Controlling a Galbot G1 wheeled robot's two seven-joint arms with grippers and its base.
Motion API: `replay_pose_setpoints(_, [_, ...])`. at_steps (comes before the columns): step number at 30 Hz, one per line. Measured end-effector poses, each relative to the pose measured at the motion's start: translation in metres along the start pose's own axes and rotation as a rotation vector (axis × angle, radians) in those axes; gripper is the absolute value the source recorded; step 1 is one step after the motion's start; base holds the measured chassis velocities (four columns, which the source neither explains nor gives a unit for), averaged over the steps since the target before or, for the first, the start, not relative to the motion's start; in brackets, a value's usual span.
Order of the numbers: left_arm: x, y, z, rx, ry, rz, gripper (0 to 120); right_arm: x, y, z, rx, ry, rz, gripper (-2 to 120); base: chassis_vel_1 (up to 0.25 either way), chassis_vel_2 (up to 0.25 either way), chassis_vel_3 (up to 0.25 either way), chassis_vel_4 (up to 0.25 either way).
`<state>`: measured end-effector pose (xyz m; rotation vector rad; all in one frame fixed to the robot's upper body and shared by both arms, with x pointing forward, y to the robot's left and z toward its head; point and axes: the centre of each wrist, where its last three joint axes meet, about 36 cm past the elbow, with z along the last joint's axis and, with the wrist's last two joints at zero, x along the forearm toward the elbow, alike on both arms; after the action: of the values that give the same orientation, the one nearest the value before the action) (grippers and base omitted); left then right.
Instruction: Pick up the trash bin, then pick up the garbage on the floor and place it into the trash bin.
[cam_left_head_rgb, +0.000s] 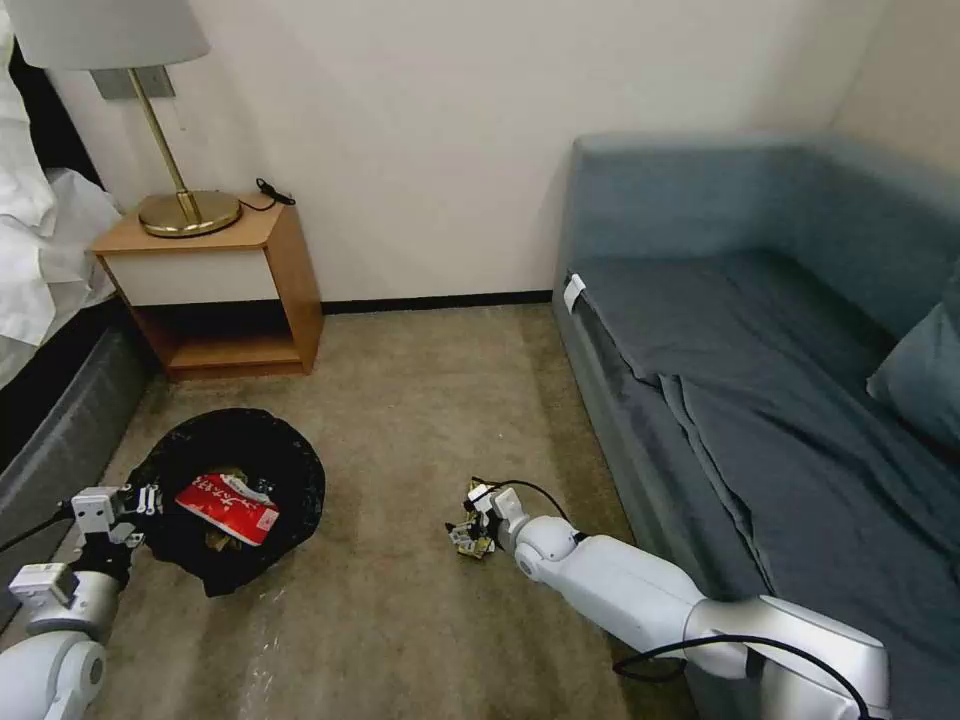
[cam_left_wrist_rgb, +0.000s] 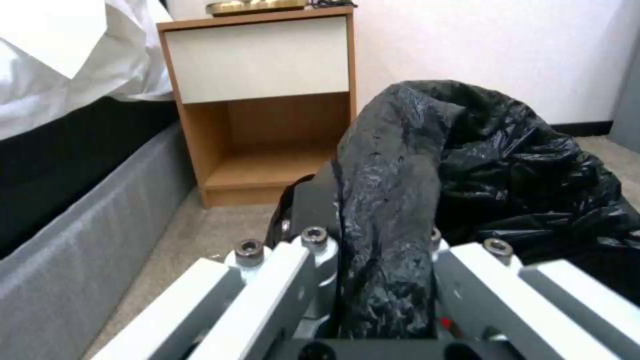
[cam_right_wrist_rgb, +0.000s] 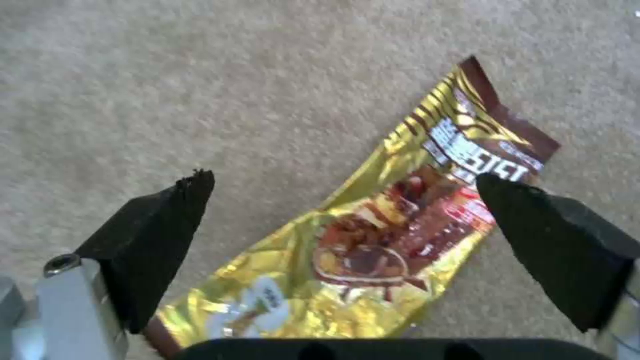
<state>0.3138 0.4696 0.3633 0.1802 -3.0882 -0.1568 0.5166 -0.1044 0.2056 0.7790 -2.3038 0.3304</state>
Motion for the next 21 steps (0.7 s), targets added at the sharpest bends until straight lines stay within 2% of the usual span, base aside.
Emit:
replay_pose_setpoints(13, [-0.001,-0.005,-0.004,-0.006,0.001,0.01,6,-0.012,-0.021,0.03,0.009,0.014,-0.005,100,0.0,0.0,0.0,0.0])
replay_pose_setpoints(21, [-0.001,-0.008,-0.002,-0.005,0.002,0.012,6,-0.018,-0.026,0.036,0.016,0.017,-0.019,100,0.0,0.0,0.0,0.0])
